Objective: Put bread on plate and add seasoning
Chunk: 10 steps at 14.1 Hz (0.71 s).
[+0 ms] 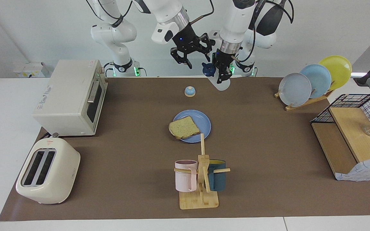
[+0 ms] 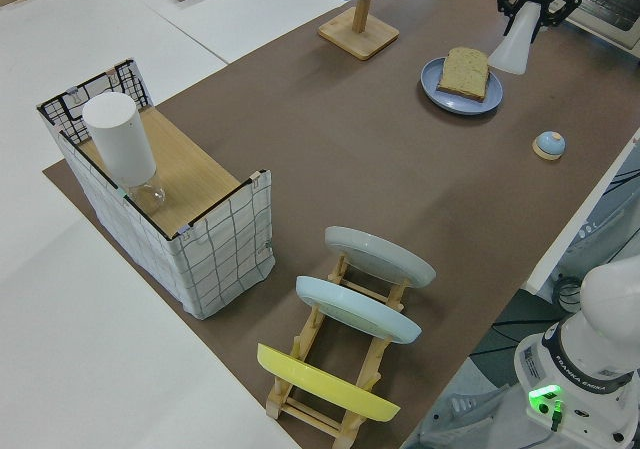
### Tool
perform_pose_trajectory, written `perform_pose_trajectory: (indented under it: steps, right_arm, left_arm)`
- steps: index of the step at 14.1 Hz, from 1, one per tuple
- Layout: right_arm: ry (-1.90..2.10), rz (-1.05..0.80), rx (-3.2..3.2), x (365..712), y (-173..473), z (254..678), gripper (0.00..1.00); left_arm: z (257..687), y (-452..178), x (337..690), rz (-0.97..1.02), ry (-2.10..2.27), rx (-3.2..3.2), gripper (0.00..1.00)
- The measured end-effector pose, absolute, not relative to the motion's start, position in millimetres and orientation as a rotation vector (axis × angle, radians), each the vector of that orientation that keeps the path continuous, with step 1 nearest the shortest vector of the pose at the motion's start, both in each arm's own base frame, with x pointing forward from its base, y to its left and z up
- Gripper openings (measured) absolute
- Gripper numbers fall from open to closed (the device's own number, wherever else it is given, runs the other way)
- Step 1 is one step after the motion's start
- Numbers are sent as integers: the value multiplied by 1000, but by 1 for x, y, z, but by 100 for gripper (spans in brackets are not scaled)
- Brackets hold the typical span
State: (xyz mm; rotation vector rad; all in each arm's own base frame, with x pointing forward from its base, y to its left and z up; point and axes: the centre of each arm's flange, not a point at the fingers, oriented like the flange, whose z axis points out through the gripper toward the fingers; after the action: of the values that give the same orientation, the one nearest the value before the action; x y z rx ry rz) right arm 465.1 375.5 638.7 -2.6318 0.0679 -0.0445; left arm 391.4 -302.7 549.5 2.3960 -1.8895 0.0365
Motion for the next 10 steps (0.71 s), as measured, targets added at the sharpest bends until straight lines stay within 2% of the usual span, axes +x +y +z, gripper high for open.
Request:
perform_pose_trajectory:
  steps: [1, 5, 7, 10]
  right_arm:
    - [66, -48, -2637, 466, 379, 632, 74]
    - [39, -48, -2716, 468, 375, 621, 73]
    - [10, -1, -2742, 460, 378, 621, 63]
    - [-26, 51, -2767, 450, 380, 630, 63]
  left_arm:
    - [549, -303, 391, 36, -1891, 2395, 44]
    - [550, -303, 391, 36, -1891, 2395, 44]
    - [550, -303, 391, 36, -1891, 2395, 44]
    - [550, -303, 391, 37, -1891, 2395, 44]
